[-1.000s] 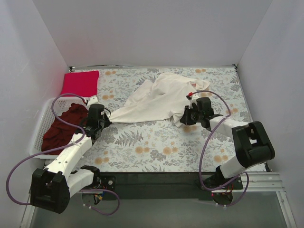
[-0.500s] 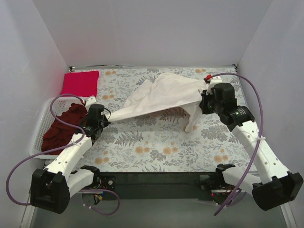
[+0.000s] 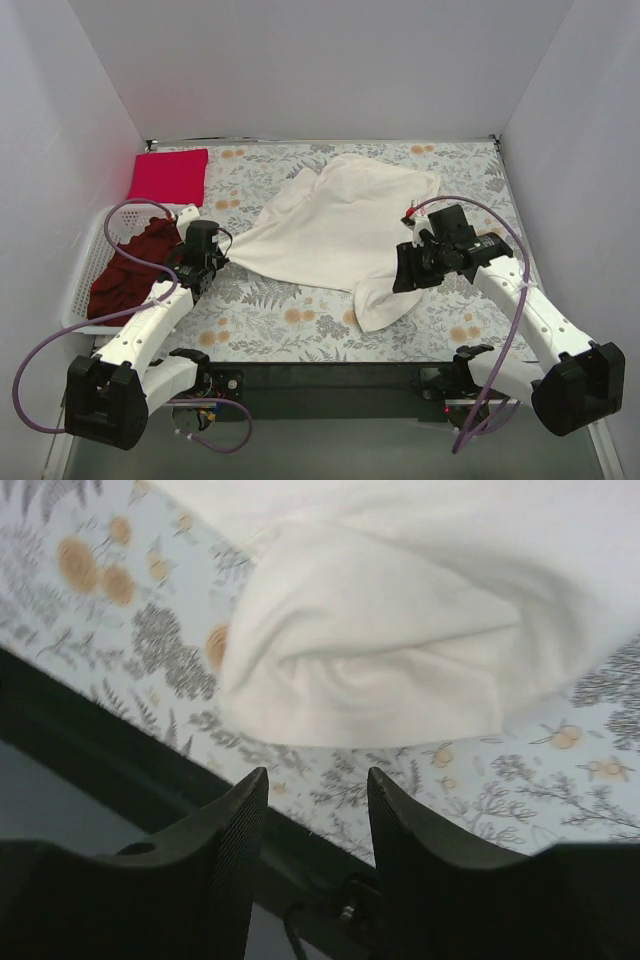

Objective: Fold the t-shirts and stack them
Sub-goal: Flatten the tshirt out

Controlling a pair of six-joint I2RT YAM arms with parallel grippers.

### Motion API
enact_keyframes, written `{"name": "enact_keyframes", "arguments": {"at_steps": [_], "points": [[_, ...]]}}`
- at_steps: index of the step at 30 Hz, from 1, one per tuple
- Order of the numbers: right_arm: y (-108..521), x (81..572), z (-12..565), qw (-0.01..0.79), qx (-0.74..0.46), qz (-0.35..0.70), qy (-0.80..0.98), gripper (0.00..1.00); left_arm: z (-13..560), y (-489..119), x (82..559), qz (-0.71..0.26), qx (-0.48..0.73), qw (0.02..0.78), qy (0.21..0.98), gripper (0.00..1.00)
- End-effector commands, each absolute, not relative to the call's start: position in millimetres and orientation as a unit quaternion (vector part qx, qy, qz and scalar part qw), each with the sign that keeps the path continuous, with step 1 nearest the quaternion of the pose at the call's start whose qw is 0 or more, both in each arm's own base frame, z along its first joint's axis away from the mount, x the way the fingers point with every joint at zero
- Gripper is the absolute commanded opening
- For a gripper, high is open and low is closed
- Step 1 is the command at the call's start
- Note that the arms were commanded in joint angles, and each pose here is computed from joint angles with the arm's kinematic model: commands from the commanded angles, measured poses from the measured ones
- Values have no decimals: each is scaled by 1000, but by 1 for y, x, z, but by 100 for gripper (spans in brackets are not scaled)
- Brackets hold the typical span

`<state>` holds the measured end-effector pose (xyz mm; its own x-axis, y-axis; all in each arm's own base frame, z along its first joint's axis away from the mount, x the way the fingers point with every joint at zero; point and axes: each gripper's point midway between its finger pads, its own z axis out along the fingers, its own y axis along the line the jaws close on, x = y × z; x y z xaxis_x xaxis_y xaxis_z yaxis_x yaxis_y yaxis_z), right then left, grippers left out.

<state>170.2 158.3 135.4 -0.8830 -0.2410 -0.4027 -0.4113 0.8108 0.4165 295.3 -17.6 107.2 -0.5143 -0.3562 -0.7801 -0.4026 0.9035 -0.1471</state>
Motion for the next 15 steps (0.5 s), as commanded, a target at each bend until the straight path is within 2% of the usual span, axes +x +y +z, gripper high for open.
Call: {"name": "enact_keyframes", "arguments": {"at_steps": [1, 8, 15], "points": [[132, 221, 123, 223, -114, 184, 951, 50, 127, -9, 300, 37, -233, 466, 853, 0], [100, 290, 78, 275, -10, 132, 952, 43, 127, -8, 299, 39, -234, 467, 852, 0], [80, 344, 30, 257, 33, 91, 962, 43, 125, -8, 299, 41, -232, 465, 854, 0]]}}
